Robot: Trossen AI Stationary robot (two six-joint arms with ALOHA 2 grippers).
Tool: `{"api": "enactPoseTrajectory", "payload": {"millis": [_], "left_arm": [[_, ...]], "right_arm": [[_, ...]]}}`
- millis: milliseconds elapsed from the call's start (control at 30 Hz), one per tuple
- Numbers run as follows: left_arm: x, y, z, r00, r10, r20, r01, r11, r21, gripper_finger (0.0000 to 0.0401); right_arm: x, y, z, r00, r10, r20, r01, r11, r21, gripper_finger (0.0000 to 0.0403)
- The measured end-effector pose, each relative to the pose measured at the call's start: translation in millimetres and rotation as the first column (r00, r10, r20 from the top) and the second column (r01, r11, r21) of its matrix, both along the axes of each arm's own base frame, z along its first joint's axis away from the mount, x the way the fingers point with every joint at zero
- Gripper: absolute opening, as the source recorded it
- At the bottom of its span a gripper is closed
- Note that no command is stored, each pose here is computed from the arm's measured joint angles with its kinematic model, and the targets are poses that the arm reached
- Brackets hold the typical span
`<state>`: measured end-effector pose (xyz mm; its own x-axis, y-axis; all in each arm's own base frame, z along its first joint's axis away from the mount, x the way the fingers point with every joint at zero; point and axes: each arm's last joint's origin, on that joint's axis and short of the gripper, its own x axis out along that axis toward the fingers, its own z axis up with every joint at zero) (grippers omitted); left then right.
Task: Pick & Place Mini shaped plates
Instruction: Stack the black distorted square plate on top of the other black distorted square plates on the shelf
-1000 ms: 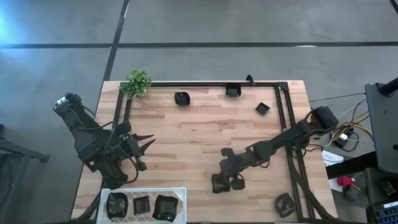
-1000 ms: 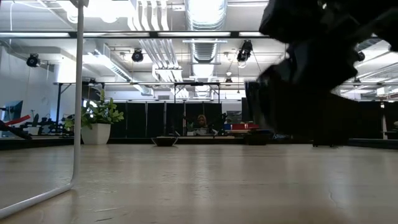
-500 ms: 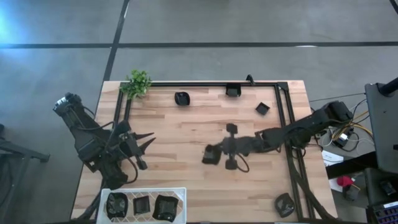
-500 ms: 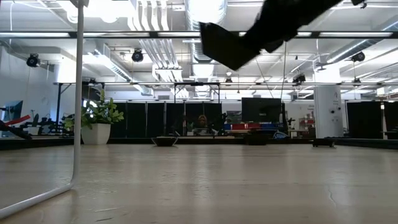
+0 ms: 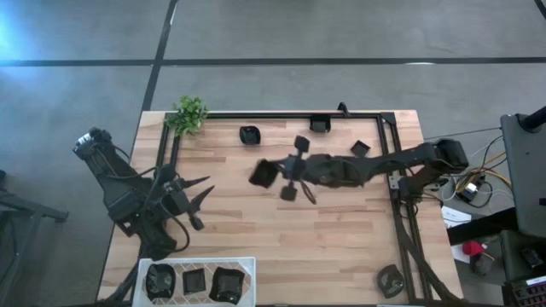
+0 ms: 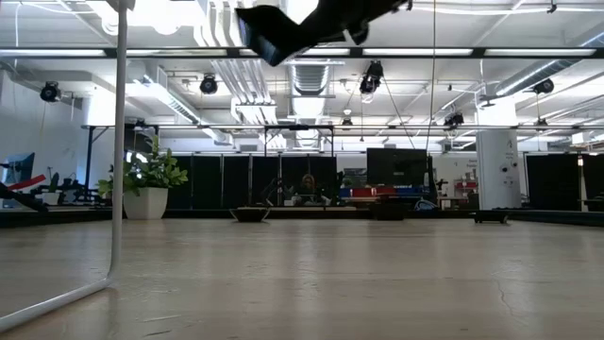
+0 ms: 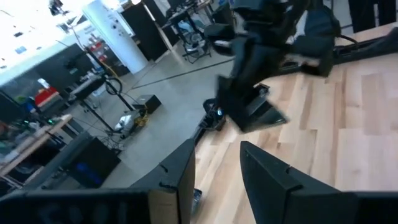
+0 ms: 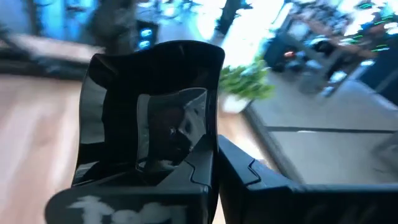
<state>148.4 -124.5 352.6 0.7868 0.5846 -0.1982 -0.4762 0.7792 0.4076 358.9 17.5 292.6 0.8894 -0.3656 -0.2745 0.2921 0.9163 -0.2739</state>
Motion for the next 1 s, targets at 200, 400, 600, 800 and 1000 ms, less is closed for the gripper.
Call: {"api": "enactPoseTrajectory", "payload": {"millis": [200,400,600,800,1000], "left_arm": [[6,0,0,1.0,0.017,-0.007,-0.017,0.998,0.056,0.0124],[13,7,0,0.997,0.075,-0.008,-0.074,0.994,0.083,0.0124],[24,22,-2,0.987,0.16,-0.021,-0.158,0.984,0.078,0.0124],[28,27,-4,0.982,0.19,-0.012,-0.19,0.981,0.051,0.0124],[34,29,-19,0.977,0.211,-0.016,-0.21,0.976,0.051,0.0124]], "right_arm": [[36,-17,8,0.998,-0.057,0.009,0.057,0.997,-0.045,0.0008],[63,-18,11,0.999,-0.049,0.01,0.05,0.995,-0.087,0.0008],[78,-18,12,0.999,-0.043,0.024,0.046,0.994,-0.103,0.0008],[79,-18,14,0.999,-0.043,0.029,0.045,0.994,-0.103,0.0008],[79,-18,17,0.998,-0.041,0.057,0.047,0.993,-0.104,0.0008]]}}
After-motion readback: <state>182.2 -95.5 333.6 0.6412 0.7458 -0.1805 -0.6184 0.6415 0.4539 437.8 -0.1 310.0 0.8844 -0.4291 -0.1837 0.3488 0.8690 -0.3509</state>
